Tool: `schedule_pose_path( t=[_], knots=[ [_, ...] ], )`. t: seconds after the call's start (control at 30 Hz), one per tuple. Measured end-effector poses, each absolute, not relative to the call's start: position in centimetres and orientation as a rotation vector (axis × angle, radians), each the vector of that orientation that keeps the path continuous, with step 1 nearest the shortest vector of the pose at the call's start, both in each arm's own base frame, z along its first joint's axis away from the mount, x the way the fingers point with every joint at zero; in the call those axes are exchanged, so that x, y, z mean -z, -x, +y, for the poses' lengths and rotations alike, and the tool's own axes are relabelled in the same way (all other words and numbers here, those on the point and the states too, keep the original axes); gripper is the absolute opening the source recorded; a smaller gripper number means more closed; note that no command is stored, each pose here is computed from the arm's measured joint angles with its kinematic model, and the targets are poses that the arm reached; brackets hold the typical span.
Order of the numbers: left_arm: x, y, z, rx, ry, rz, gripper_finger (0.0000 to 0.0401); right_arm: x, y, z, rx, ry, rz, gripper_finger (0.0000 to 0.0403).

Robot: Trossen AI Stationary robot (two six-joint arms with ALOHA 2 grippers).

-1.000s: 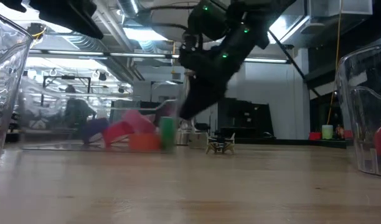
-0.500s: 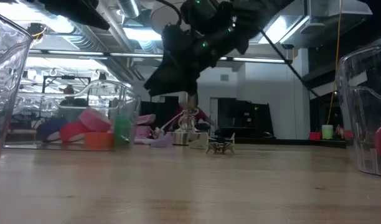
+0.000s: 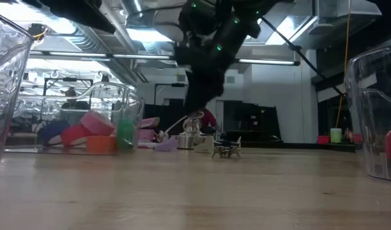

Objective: Pick and place Stapler, Stapler remover, tape
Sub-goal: Put the top gray staple remover into the bottom left transparent bin

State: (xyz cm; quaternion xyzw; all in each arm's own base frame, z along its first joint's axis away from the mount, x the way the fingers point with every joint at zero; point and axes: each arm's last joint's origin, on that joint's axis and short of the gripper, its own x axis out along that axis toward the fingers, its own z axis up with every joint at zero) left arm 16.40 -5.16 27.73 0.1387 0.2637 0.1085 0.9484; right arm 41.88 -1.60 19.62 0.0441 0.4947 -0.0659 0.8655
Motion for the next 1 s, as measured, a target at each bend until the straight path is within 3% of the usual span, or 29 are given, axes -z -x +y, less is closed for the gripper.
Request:
schedule_pose_path(
  t=[0.6,1.0],
  knots=[
    [-27.5,-16.5,-5.2,-0.234,-0.279,0.55,0.009,-16.1,-40.3,-1.8,0.304,0.008,1.069,0.0159],
    [-27.5,-16.5,-5.2,-0.234,-0.28,0.55,0.0089,-15.8,-40.0,-1.7,0.282,0.045,1.095,0.0158]
  ],
)
